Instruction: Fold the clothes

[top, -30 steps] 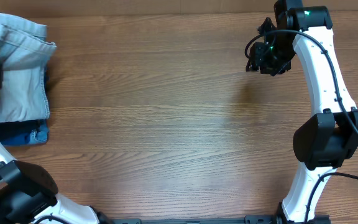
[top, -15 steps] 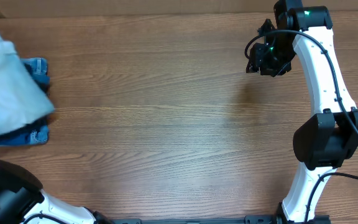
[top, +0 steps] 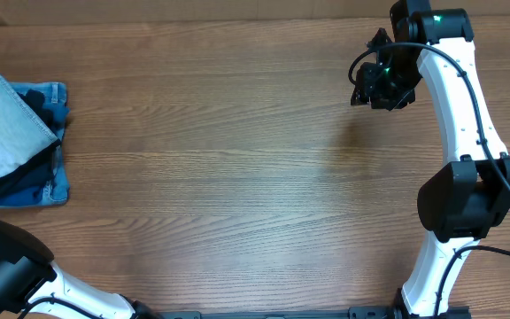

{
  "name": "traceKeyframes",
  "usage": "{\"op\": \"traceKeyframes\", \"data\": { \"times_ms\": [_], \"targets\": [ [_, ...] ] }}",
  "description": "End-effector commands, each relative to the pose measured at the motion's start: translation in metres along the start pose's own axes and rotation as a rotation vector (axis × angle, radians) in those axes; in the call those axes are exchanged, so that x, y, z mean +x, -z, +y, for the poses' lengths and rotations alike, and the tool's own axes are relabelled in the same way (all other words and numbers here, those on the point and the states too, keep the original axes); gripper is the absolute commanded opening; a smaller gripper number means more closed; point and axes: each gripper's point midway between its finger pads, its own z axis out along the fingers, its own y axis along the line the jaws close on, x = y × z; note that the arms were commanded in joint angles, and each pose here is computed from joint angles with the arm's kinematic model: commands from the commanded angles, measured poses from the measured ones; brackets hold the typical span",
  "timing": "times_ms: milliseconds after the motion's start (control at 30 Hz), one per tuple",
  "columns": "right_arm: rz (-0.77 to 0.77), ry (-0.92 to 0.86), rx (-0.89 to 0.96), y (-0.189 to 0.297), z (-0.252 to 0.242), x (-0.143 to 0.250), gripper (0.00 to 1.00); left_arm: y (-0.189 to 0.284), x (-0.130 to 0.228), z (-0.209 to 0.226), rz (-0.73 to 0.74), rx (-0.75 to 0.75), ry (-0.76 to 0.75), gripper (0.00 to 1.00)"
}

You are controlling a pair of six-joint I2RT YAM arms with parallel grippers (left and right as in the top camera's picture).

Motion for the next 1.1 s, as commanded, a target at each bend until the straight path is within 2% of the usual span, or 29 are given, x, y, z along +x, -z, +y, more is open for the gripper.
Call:
{"op": "traceKeyframes", "data": {
  "times_ms": [0,67,133,167,200,233,333,367,400,600,700,833,933,1067],
  "targets": [
    [-0.067,0.007,-0.018,0.018,0.007,-0.007,0.49,0.014,-0.023,-0.031,-0.095,0.160,0.076,0.49],
    [-0.100,-0.023,-0.051,0.019,0.012,-0.016,0.50,0.020,-0.025,-0.051,-0.080,0.192,0.069,0.66],
    [-0.150,-0.029,-0.059,0.022,0.011,-0.028,0.56,0.028,-0.035,-0.078,-0.089,0.223,0.063,0.78],
    [-0.171,-0.023,-0.060,0.023,0.011,-0.034,0.61,0.034,-0.041,-0.093,-0.096,0.239,0.049,0.85],
    [-0.189,0.004,-0.059,0.024,0.011,-0.038,0.67,0.039,-0.045,-0.108,-0.100,0.256,0.033,0.97],
    [-0.213,0.061,-0.034,0.026,0.008,-0.043,0.74,0.045,-0.049,-0.126,-0.104,0.272,0.004,1.00],
    [-0.273,0.157,0.124,0.031,-0.014,-0.057,0.83,0.059,-0.059,-0.173,-0.102,0.276,-0.014,1.00],
    [-0.284,0.174,0.138,0.032,-0.015,-0.060,0.94,0.064,-0.061,-0.190,-0.100,0.294,-0.011,1.00],
    [-0.311,0.169,0.127,0.034,-0.013,-0.066,1.00,0.068,-0.061,-0.214,-0.091,0.327,-0.017,1.00],
    [-0.390,0.187,0.102,0.042,-0.007,-0.084,1.00,0.079,-0.047,-0.301,-0.040,0.442,-0.154,1.00],
    [-0.401,0.180,0.103,0.044,-0.009,-0.086,1.00,0.088,-0.053,-0.321,-0.079,0.475,-0.198,1.00],
    [-0.393,0.148,0.044,0.058,-0.005,-0.073,1.00,0.102,-0.046,-0.325,-0.055,0.521,-0.169,1.00],
    [-0.449,0.070,-0.018,0.091,-0.001,-0.064,1.00,0.119,-0.024,-0.322,0.007,0.526,-0.195,1.00],
    [-0.510,0.046,0.021,0.132,-0.006,-0.044,1.00,0.159,-0.025,-0.319,-0.058,0.553,-0.216,1.00]
  ]
}}
